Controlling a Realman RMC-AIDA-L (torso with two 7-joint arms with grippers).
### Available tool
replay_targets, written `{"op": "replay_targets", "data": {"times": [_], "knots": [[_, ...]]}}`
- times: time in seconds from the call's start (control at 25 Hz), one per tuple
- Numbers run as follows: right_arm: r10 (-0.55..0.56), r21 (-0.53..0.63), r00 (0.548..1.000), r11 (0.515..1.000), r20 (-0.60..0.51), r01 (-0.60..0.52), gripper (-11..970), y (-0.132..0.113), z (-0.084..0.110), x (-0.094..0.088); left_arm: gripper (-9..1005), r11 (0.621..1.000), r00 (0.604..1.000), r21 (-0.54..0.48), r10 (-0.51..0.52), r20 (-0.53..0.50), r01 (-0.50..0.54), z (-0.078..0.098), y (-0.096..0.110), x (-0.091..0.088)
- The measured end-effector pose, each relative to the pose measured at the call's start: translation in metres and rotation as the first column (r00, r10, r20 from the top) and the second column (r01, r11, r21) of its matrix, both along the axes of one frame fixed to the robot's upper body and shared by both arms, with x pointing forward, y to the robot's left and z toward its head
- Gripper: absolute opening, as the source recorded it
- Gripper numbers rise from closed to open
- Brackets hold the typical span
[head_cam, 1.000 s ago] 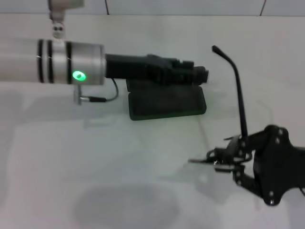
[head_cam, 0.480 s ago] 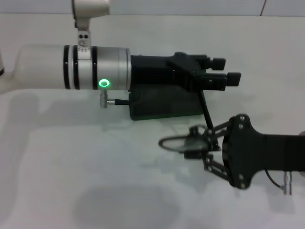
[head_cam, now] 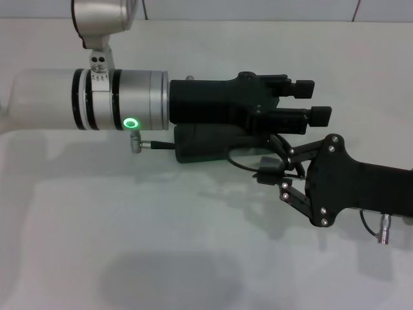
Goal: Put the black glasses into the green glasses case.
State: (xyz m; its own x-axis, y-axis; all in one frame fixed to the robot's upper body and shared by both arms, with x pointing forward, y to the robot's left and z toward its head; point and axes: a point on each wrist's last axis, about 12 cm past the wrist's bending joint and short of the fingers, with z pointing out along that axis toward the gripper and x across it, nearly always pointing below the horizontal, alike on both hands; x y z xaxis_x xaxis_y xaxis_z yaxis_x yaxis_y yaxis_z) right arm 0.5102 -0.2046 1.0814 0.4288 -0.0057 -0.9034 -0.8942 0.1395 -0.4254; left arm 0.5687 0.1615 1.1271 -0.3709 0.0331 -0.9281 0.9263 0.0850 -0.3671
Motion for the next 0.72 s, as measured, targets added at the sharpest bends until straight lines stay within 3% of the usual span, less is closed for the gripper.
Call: {"op": "replay_targets", "data": {"times": [0.36, 0.56, 0.72], "knots": [[-0.004, -0.007, 1.000, 1.000, 0.001, 0.004, 115, -0.001, -0.001, -0.001, 713, 1.000, 1.000, -0.005, 0.016, 0.002, -0.016, -0.002, 0.003, -0.001], [-0.102, -0.064, 0.993, 0.992, 0.054, 0.105, 115, -0.008, -0.011, 0.002, 713, 0.975, 0.979, -0.118, 0.198, 0.054, -0.191, -0.002, 0.027, 0.005], [-0.223, -0.120, 0.970, 0.965, 0.099, 0.234, 115, -0.011, -0.012, 0.018, 713, 0.933, 0.939, -0.159, 0.337, 0.067, -0.323, -0.006, 0.050, 0.007]]}}
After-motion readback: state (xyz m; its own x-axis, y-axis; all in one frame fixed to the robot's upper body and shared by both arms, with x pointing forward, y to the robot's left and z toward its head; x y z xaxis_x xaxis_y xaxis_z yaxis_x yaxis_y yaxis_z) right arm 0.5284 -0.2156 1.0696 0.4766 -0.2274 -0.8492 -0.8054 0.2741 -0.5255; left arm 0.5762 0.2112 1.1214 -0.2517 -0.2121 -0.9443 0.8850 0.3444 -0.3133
